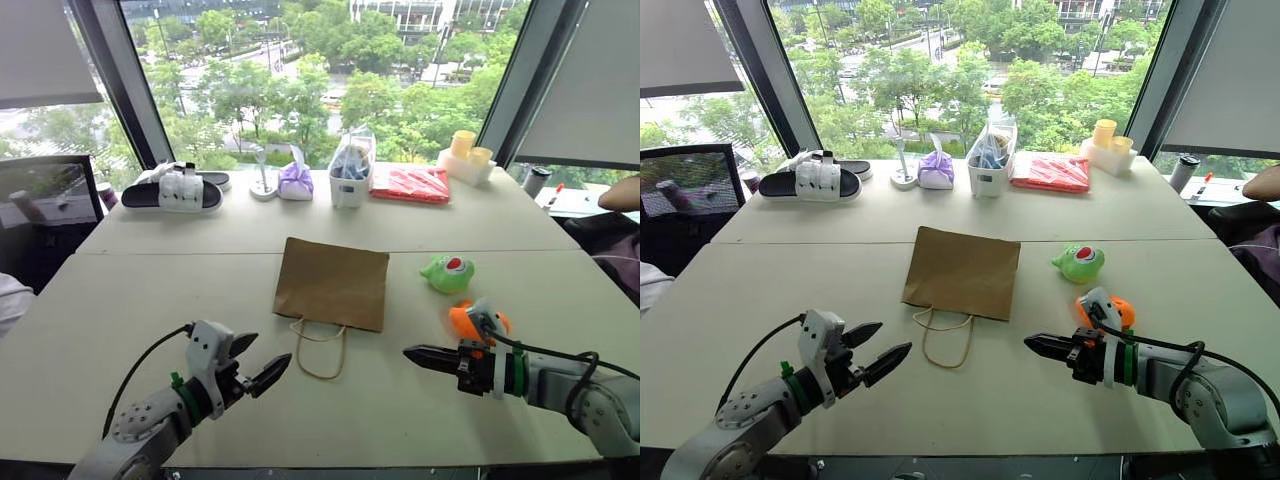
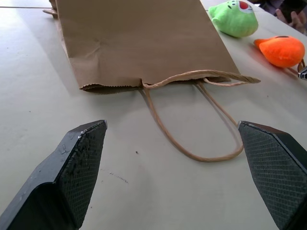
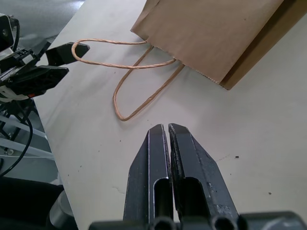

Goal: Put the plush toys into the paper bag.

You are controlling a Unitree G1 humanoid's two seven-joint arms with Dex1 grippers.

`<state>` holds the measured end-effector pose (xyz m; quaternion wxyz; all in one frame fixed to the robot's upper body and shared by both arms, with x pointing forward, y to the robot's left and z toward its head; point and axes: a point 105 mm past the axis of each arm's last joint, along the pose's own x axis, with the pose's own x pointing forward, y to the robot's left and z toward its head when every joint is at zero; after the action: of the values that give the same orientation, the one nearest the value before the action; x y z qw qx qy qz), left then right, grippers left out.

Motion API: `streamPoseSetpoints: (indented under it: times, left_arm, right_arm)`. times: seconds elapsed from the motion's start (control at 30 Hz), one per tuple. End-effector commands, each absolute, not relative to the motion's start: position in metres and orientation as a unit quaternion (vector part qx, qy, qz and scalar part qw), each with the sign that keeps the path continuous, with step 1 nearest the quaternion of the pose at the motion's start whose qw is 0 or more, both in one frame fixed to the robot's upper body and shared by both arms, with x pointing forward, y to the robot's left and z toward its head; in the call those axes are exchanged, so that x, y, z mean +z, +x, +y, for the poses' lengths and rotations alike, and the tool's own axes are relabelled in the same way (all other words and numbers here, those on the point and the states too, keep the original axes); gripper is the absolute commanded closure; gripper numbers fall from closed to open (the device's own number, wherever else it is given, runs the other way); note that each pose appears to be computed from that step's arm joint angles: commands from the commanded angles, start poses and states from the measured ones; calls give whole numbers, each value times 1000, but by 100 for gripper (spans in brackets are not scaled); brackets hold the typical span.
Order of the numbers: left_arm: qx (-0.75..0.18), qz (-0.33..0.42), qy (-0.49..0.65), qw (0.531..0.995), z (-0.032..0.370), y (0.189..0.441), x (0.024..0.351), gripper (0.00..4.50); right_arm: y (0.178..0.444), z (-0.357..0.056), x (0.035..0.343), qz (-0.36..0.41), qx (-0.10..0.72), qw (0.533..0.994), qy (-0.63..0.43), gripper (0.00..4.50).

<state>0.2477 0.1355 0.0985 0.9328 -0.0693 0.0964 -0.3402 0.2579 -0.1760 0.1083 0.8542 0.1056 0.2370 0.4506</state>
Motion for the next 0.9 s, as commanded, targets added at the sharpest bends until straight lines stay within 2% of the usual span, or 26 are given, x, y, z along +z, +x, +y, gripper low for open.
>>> streamPoseSetpoints:
  times: [0.03,0.7,0.9]
  left_arm:
    - [-353,80,-72,929,137,248,108,0]
    - [-349,79,-53,932,148,248,104,0]
    - [-385,79,86,915,176,265,117,0]
  right_arm:
    - [256,-174,117,219,457,857,97,439]
    - [256,-170,117,217,454,858,102,439]
    - [265,-178,126,204,437,871,89,439]
